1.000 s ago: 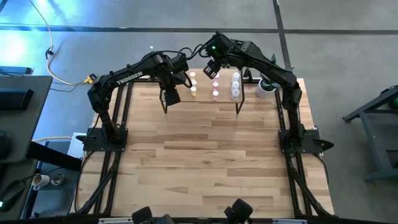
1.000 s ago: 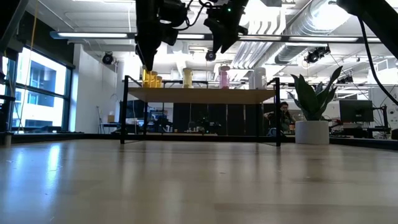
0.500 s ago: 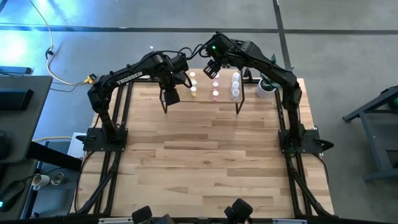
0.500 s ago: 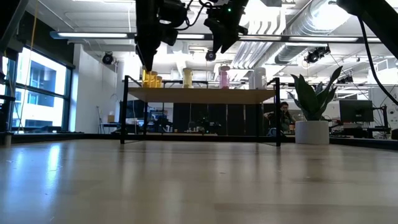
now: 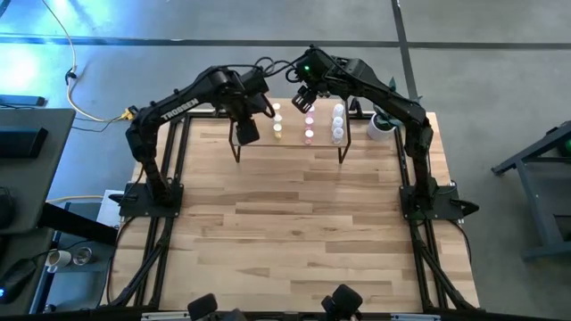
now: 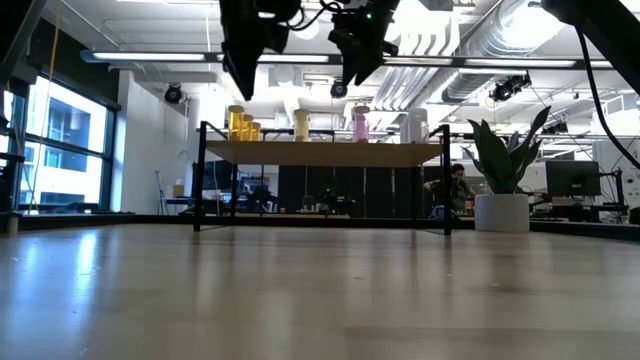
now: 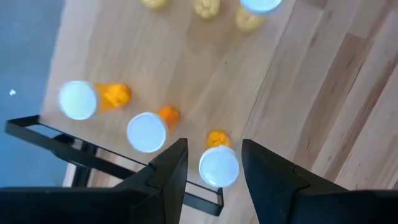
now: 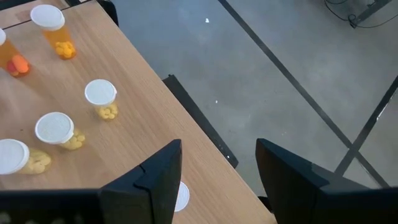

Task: Pick and place medicine bottles onto shelf by color
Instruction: Return to Home Position

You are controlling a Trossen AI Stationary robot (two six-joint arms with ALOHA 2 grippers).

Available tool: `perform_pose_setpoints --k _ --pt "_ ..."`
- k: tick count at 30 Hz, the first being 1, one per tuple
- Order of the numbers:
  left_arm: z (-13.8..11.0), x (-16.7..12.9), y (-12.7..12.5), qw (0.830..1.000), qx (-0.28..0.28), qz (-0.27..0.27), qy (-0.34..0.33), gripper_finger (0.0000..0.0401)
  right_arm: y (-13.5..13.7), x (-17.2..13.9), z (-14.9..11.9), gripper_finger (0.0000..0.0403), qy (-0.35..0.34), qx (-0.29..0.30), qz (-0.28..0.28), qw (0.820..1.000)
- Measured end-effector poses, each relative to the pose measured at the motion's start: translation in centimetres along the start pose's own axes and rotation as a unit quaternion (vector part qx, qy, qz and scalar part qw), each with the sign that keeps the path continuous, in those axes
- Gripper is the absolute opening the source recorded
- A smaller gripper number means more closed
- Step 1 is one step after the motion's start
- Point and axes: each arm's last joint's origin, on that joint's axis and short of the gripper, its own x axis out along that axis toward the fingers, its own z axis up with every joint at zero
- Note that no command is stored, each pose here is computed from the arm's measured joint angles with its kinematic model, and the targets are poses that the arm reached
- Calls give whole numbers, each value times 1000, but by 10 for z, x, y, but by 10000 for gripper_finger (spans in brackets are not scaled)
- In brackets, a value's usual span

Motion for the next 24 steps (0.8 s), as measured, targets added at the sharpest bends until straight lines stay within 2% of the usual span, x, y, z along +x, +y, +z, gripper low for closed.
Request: perform_pose_setpoints --k 8,14,20,24 --pt "-1 -27 2 999 -4 5 -38 142 0 0 0 197 1 0 0 1000" --pt "-21 -63 -2 995 -25 -16 -99 142 0 -9 0 197 -6 11 10 1000" --pt "-40 -100 -14 976 -29 -50 -209 142 3 -25 0 197 -24 21 55 998" --pt "-54 -109 -31 960 -21 -59 -271 142 6 -34 0 197 -33 32 62 997"
